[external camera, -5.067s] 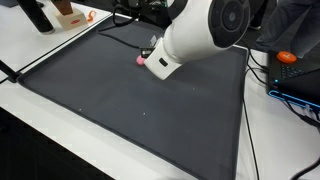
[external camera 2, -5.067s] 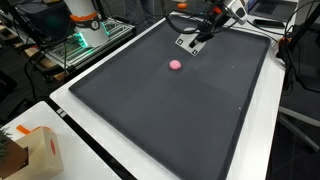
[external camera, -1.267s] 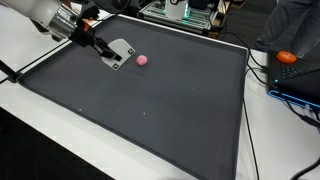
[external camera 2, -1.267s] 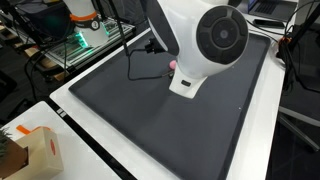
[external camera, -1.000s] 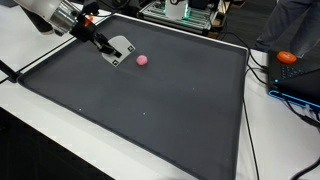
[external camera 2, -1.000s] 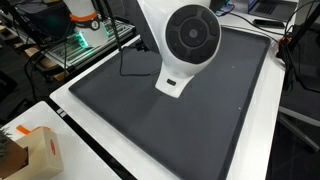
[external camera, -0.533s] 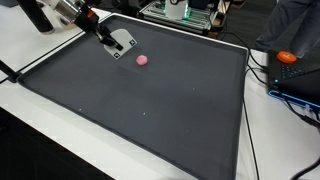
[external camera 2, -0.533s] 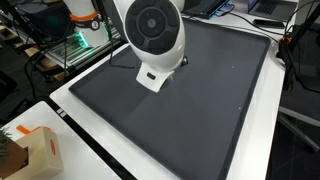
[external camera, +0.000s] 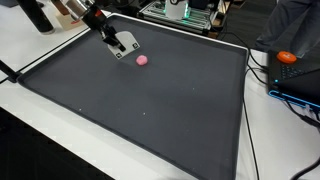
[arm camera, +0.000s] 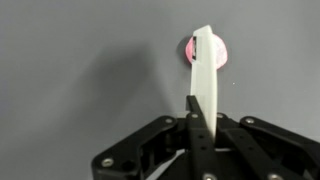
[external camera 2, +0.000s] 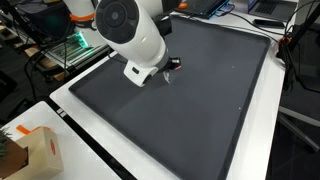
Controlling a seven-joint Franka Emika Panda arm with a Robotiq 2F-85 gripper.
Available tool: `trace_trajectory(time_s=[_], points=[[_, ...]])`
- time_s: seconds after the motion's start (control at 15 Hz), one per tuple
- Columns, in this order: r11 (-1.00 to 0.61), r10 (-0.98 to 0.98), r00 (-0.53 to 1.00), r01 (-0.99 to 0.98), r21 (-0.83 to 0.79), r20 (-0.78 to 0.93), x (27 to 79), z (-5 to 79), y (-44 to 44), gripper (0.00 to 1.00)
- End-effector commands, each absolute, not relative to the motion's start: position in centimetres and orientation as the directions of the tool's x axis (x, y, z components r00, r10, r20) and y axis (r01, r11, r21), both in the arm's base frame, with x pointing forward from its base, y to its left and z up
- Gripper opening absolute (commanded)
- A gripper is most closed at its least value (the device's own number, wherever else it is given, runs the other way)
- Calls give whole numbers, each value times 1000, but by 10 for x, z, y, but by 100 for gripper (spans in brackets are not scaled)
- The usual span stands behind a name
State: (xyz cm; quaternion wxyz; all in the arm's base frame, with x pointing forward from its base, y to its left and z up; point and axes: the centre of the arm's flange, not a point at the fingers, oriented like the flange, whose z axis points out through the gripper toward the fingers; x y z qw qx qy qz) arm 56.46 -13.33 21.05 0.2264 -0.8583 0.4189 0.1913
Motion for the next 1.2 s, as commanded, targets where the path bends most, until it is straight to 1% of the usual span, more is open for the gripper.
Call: trace_trajectory(time_s=[0.0,0.73,1.13], points=[[-481,-676,534,-842,-246,-508,535,214,-125,1],[-424,-745,491,-871,-248,-452,505,218,-111,1],[-444,-766,510,-860,-250,-392,494,222,-98,1]])
